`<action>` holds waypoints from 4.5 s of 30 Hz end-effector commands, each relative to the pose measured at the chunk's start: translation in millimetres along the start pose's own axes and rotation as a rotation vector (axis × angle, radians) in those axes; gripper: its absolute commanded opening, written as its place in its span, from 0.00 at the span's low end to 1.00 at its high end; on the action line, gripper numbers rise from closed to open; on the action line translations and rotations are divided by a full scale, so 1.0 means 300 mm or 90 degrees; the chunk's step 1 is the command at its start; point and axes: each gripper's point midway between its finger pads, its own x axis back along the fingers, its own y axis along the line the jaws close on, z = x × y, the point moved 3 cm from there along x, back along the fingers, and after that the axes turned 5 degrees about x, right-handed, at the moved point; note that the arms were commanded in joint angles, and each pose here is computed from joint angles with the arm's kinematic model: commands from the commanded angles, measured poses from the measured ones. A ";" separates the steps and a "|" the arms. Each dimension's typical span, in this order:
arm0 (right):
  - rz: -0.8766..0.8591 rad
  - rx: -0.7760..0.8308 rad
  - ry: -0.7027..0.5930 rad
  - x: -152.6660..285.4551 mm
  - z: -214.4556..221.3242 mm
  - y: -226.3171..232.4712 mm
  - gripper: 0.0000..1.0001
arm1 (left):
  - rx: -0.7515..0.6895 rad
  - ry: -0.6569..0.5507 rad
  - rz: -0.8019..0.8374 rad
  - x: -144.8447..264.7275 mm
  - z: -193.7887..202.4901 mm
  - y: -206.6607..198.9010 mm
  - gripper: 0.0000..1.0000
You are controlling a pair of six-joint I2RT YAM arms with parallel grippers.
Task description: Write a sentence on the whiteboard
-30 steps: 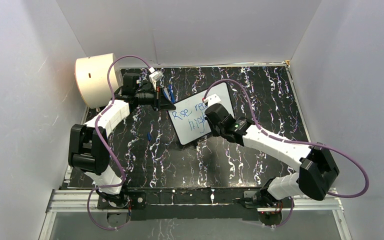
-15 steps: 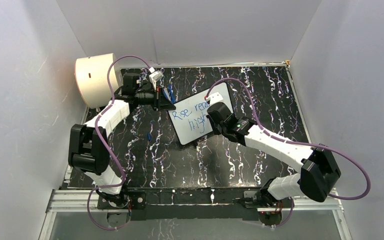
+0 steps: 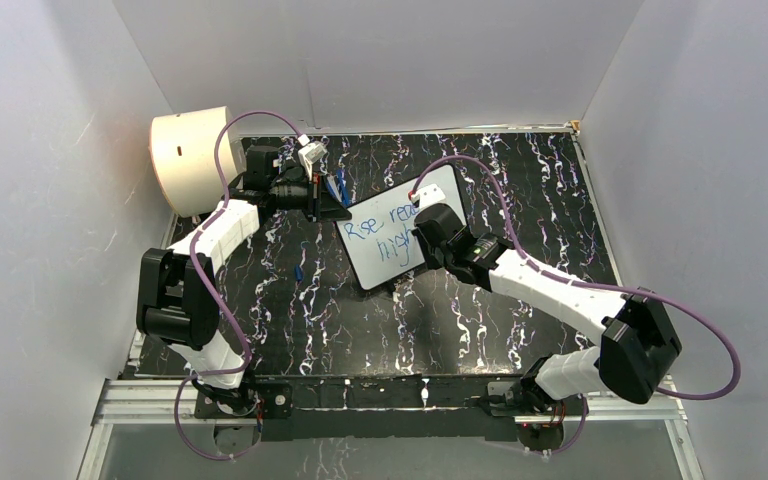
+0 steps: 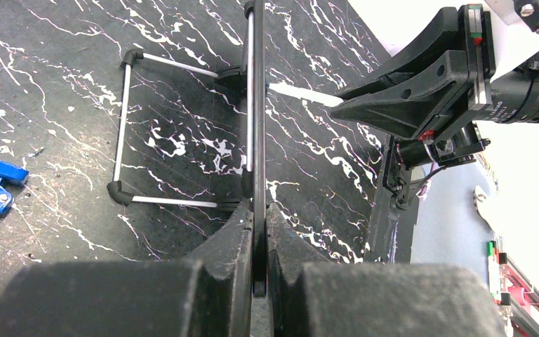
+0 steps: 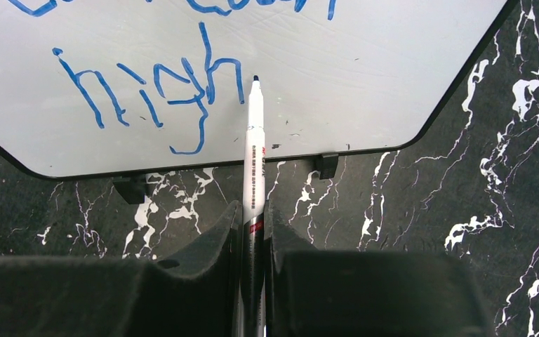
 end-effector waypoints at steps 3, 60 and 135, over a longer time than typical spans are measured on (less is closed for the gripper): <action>-0.010 -0.004 -0.017 -0.016 -0.026 0.006 0.00 | -0.003 0.019 0.017 -0.012 0.012 -0.037 0.00; -0.002 -0.020 -0.088 -0.001 -0.135 -0.036 0.00 | 0.001 0.021 0.016 -0.014 0.016 -0.033 0.00; 0.006 -0.035 -0.080 -0.011 -0.109 -0.037 0.00 | 0.002 0.022 0.015 -0.014 0.017 -0.031 0.00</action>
